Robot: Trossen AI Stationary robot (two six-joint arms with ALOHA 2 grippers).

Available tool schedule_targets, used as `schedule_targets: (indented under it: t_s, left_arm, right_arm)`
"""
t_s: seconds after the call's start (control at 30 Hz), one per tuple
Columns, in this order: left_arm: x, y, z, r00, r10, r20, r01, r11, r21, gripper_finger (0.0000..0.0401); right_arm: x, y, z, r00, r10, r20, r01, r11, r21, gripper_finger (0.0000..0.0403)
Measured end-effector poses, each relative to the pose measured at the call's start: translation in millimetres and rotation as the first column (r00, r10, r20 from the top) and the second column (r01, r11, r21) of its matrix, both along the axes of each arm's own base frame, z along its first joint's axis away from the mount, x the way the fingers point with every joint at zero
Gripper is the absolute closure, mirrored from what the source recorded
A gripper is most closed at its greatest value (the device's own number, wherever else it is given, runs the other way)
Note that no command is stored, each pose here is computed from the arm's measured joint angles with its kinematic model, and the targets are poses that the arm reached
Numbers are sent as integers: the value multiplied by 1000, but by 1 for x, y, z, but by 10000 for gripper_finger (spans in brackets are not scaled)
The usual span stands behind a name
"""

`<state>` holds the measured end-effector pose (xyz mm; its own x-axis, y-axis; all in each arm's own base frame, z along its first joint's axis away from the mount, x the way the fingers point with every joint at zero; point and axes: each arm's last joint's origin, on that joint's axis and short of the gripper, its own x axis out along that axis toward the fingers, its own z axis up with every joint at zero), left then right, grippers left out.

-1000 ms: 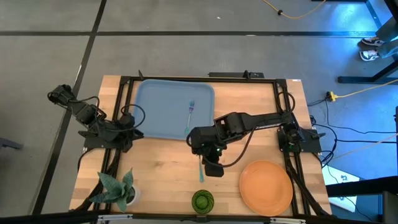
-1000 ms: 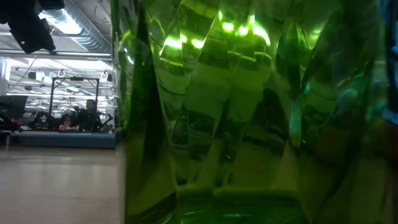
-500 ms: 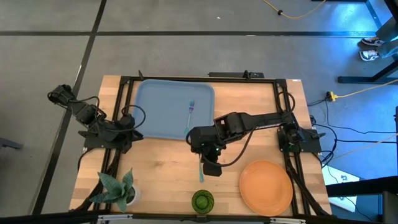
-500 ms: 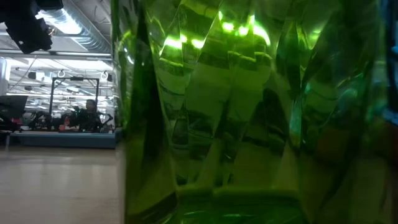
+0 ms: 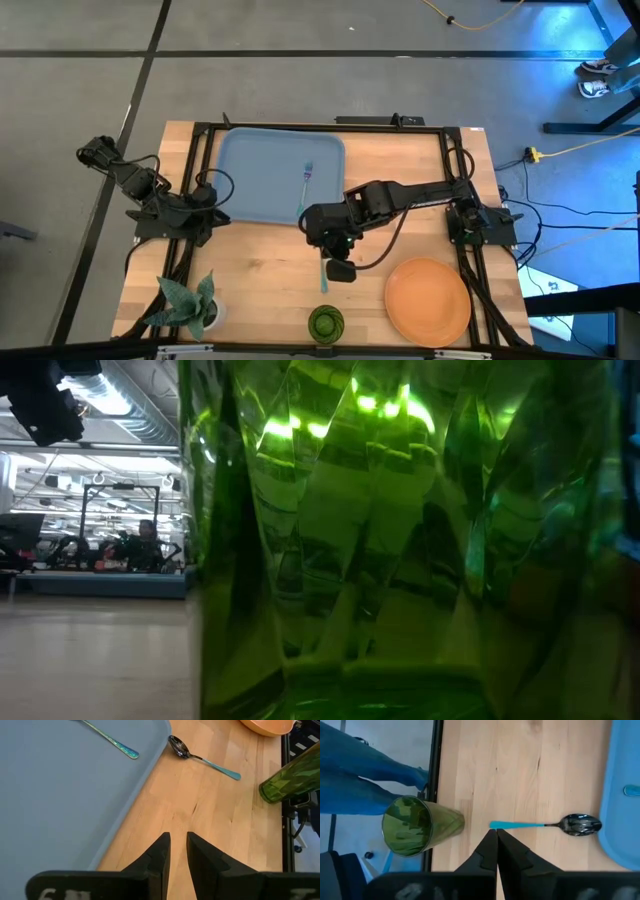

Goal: Pick and place plate/cup/fork/spoon on tray
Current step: Put the green glass on the top right of the blue tray

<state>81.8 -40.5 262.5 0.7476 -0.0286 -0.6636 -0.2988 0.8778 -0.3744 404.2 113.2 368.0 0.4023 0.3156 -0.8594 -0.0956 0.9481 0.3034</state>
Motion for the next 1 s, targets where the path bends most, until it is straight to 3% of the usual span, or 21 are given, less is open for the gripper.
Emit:
schedule_targets:
  t_s: [0.4, 0.63, 1.0]
  left_arm:
    - [0, 0, 0, 1000, 0, 0, 0, 1000, 0, 345]
    - [0, 0, 0, 1000, 0, 0, 0, 1000, 0, 345]
    - [0, -1, 0, 1000, -18, -10, 18, 1000, -17, 345]
  right_arm:
    - [0, 0, -1, 1000, -11, -6, 11, 1000, 5, 369]
    - [9, 3, -16, 998, -16, -58, 17, 1000, 12, 349]
    - [16, 15, -32, 988, 112, -104, -100, 988, 119, 345]
